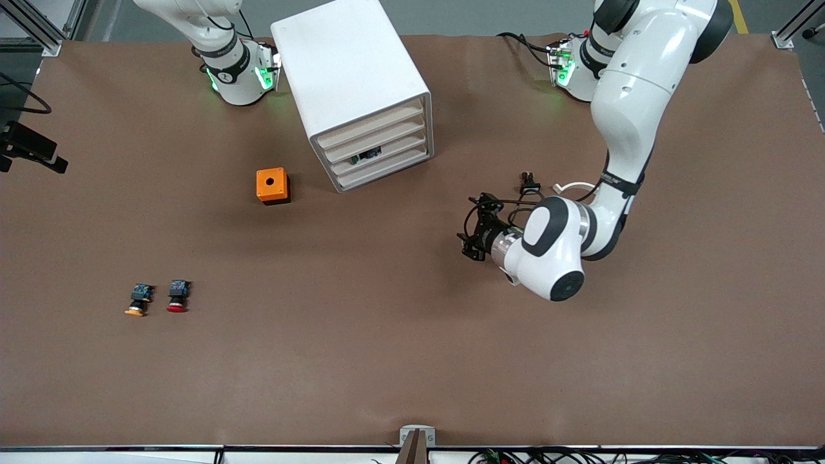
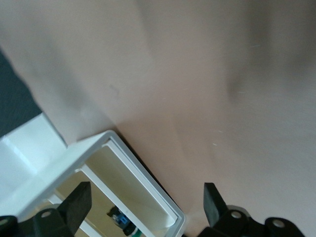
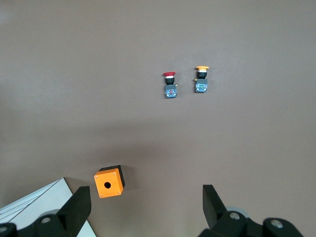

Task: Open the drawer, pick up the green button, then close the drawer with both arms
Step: 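Grasp the drawer front of the white cabinet with the left gripper, then pull the drawer open with the left gripper while the right gripper approaches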

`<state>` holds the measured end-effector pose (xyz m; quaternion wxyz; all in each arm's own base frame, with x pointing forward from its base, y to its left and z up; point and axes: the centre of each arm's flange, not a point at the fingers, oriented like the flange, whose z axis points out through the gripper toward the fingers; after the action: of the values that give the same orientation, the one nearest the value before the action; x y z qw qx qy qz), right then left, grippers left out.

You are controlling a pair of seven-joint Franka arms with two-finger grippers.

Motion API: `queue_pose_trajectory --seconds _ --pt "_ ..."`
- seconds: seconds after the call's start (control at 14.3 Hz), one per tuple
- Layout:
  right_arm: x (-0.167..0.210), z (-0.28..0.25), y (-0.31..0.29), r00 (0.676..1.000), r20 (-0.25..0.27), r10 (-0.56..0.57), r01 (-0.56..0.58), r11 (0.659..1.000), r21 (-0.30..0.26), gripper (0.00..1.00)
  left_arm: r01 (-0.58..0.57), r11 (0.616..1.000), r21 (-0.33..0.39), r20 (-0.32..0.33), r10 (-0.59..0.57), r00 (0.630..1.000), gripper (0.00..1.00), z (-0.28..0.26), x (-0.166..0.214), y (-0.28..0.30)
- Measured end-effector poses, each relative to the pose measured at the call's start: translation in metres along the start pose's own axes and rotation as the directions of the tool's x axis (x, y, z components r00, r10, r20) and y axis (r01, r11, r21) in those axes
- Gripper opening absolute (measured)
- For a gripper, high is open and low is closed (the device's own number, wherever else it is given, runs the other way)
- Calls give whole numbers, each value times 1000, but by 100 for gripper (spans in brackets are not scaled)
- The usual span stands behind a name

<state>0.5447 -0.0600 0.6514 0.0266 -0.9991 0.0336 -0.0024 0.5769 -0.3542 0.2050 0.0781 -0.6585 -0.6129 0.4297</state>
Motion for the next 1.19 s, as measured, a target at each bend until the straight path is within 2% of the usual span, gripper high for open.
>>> queue_pose_trajectory --seconds 0.28,0.42,0.63,0.7,0.91,1.19 --pt "0 0 0 1000 0 1 -1 1000 0 100 226 968 104 67 -234 970 100 41 -2 12" --pt "0 0 1 1000 0 1 -1 1000 0 100 280 945 171 65 -294 954 100 61 -11 8" --pt "0 0 0 1000 0 1 -1 1000 1 100 303 898 320 77 -344 936 100 87 -29 -6" --pt "0 0 0 1000 0 1 -1 1000 1 100 316 883 347 67 -360 931 93 94 -31 -8" --pt "0 0 -2 1000 2 29 -29 1000 2 100 349 849 396 65 -406 912 60 111 -32 -6" --pt "-1 4 -38 984 21 179 -179 984 4 100 353 818 454 91 -436 895 51 130 -30 -2"
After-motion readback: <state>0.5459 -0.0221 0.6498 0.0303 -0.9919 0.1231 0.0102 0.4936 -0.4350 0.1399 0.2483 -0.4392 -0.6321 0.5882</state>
